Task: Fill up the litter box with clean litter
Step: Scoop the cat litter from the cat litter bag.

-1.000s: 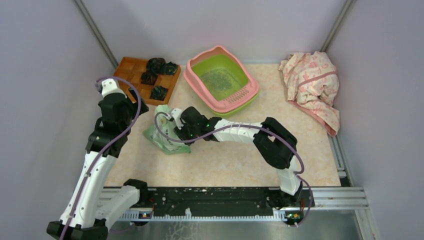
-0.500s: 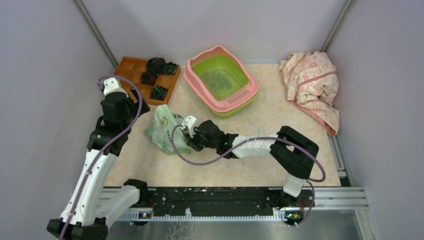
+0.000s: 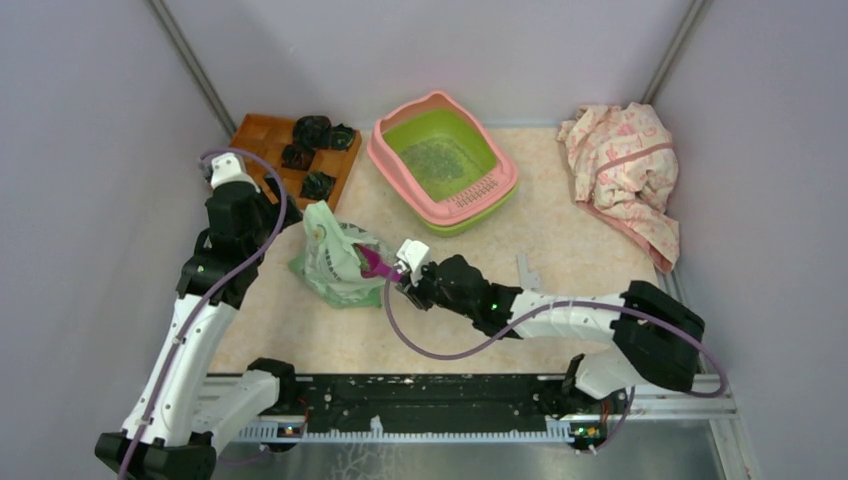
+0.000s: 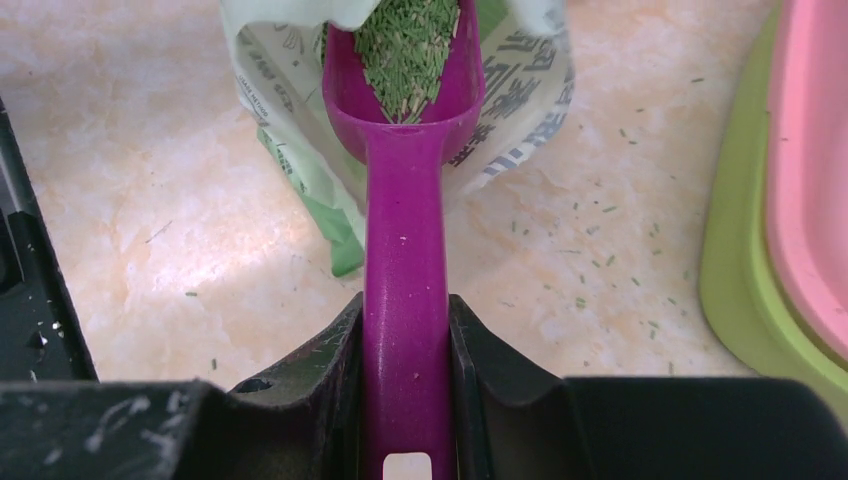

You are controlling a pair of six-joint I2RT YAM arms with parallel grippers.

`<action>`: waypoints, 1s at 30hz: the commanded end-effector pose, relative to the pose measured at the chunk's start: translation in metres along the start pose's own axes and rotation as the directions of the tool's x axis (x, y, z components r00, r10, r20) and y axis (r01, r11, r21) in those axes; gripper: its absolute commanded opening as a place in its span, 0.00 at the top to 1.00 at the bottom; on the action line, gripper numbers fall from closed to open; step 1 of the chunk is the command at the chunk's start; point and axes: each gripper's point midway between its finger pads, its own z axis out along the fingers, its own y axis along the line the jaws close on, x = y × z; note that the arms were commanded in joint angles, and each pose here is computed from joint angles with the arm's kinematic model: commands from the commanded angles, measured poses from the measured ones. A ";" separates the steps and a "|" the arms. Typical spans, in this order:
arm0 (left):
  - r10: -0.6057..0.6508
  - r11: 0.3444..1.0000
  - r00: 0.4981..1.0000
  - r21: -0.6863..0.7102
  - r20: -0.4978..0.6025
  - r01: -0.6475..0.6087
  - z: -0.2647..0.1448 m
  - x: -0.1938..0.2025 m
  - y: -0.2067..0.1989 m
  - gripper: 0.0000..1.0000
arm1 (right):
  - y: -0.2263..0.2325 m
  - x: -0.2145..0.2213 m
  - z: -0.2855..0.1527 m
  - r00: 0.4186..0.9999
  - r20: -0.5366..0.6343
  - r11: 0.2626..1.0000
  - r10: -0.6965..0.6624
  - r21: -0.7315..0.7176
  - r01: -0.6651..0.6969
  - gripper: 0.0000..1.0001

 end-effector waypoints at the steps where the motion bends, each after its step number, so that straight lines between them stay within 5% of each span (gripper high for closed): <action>1: -0.016 0.999 1.000 0.034 0.022 0.016 0.000 -0.009 -0.010 0.13 | -0.007 -0.035 -0.026 0.994 0.112 0.999 -0.019 0.038 0.014 1.00; 30: -0.021 0.997 1.000 0.076 0.008 0.020 0.003 -0.008 -0.019 0.15 | -0.038 -0.047 -0.107 0.992 0.125 0.987 0.032 0.151 -0.051 1.00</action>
